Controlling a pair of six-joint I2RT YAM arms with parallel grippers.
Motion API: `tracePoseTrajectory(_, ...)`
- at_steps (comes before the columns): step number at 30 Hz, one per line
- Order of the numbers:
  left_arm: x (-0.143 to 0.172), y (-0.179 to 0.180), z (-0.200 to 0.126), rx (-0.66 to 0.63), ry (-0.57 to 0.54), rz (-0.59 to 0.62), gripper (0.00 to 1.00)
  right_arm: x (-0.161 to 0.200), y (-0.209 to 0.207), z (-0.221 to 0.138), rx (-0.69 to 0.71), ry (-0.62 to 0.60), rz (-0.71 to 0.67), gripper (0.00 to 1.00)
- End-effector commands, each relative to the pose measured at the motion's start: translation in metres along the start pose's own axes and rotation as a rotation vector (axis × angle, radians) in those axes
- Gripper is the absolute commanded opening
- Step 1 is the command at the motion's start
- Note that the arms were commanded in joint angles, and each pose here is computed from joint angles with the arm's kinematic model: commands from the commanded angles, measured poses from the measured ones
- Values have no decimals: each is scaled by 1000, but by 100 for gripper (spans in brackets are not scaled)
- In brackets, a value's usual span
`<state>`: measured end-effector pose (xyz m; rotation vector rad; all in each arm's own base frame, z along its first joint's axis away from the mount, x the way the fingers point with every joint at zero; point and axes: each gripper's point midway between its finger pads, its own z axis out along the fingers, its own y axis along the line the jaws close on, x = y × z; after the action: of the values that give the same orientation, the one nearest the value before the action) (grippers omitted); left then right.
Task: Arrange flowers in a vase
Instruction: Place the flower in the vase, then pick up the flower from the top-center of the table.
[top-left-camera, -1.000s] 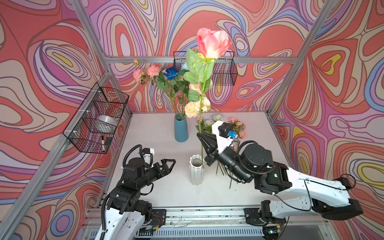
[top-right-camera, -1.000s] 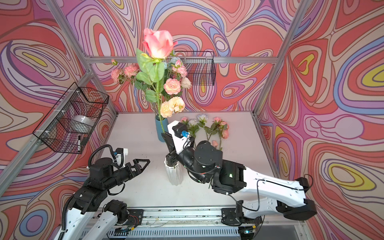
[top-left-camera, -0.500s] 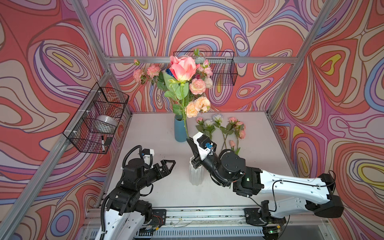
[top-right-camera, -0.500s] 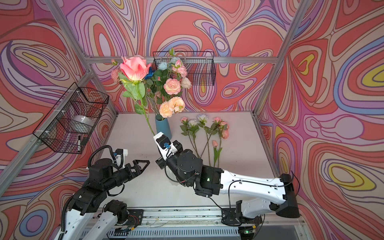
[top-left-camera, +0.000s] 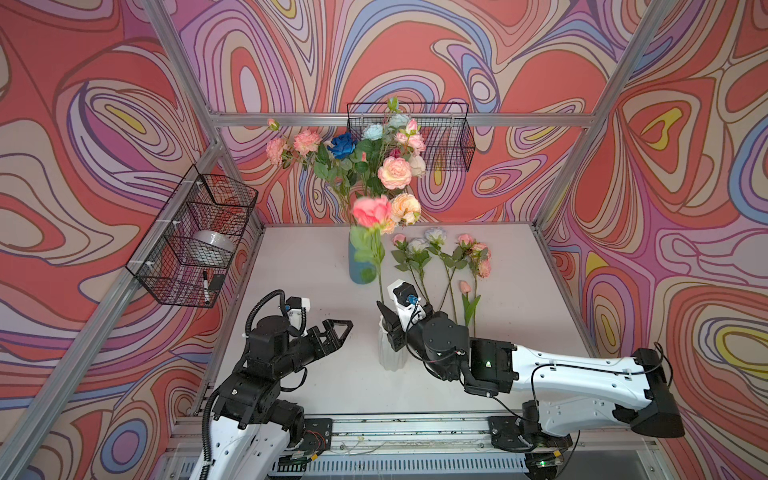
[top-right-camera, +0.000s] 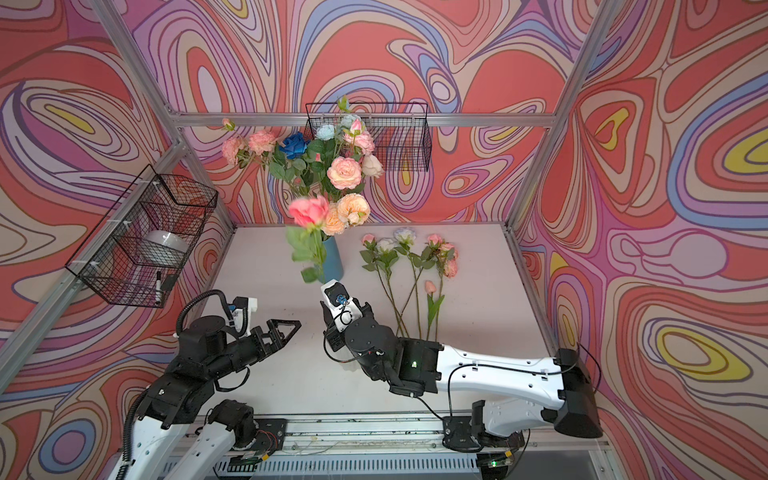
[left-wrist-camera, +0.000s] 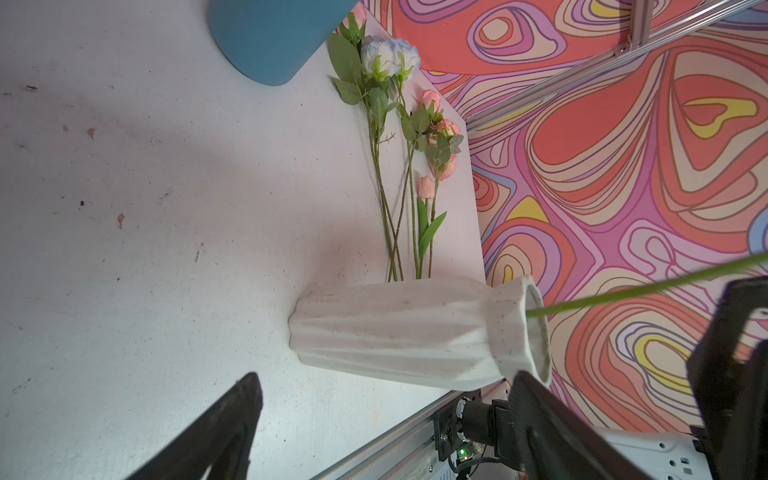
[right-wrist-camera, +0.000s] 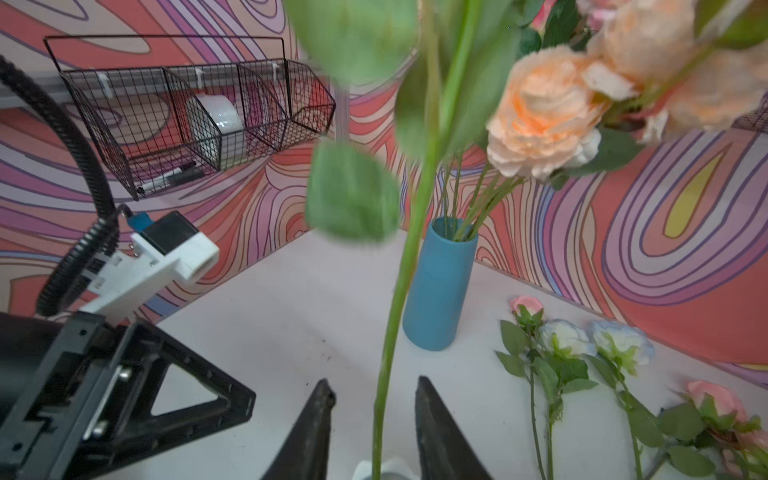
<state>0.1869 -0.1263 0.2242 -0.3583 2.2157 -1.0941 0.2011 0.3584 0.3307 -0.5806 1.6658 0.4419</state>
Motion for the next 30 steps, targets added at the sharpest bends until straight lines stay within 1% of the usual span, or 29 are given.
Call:
tracePoseTrajectory(1, -4, -8, 0, 20, -1, 13, 95, 22, -15, -14, 21, 84, 100, 43)
tracePoseTrajectory(5, -3, -1, 5, -4, 2, 9, 95, 36, -26, -33, 6, 125, 166, 47)
tracePoseTrajectory(8, -2, 6, 8, -21, -2, 2, 95, 54, -40, -49, 18, 178, 230, 49)
tracePoseTrajectory(9, -2, 8, 9, -23, -1, 2, 95, 63, -46, -55, 37, 195, 255, 47)
tracePoseTrajectory(11, -1, 10, 11, -26, 0, 0, 95, 84, -68, -65, 116, 243, 296, 44)
tracePoseTrajectory(14, 1, 14, 14, -30, 7, 0, 95, 124, -110, -65, 219, 361, 389, 38)
tracePoseTrajectory(17, 3, 18, 17, -36, 17, -3, 95, 169, -151, -52, 251, 493, 534, 38)
tracePoseTrajectory(18, 4, 18, 17, -38, 21, -4, 95, 182, -163, -44, 238, 535, 586, 38)
tracePoseTrajectory(20, 5, 19, 18, -37, 26, -4, 95, 207, -186, -28, 242, 611, 651, 39)
tracePoseTrajectory(22, 5, 19, 17, -41, 27, -1, 95, 229, -213, -12, 314, 684, 645, 39)
tracePoseTrajectory(24, 5, 19, 16, -40, 24, 1, 95, 240, -231, 8, 349, 717, 622, 34)
tracePoseTrajectory(25, 6, 19, 15, -41, 22, 2, 95, 242, -241, 18, 377, 715, 605, 32)
tracePoseTrajectory(27, 7, 20, 15, -37, 23, -2, 95, 248, -254, 38, 392, 726, 590, 32)
tracePoseTrajectory(30, 7, 20, 16, -37, 28, -4, 95, 264, -270, 62, 419, 786, 581, 33)
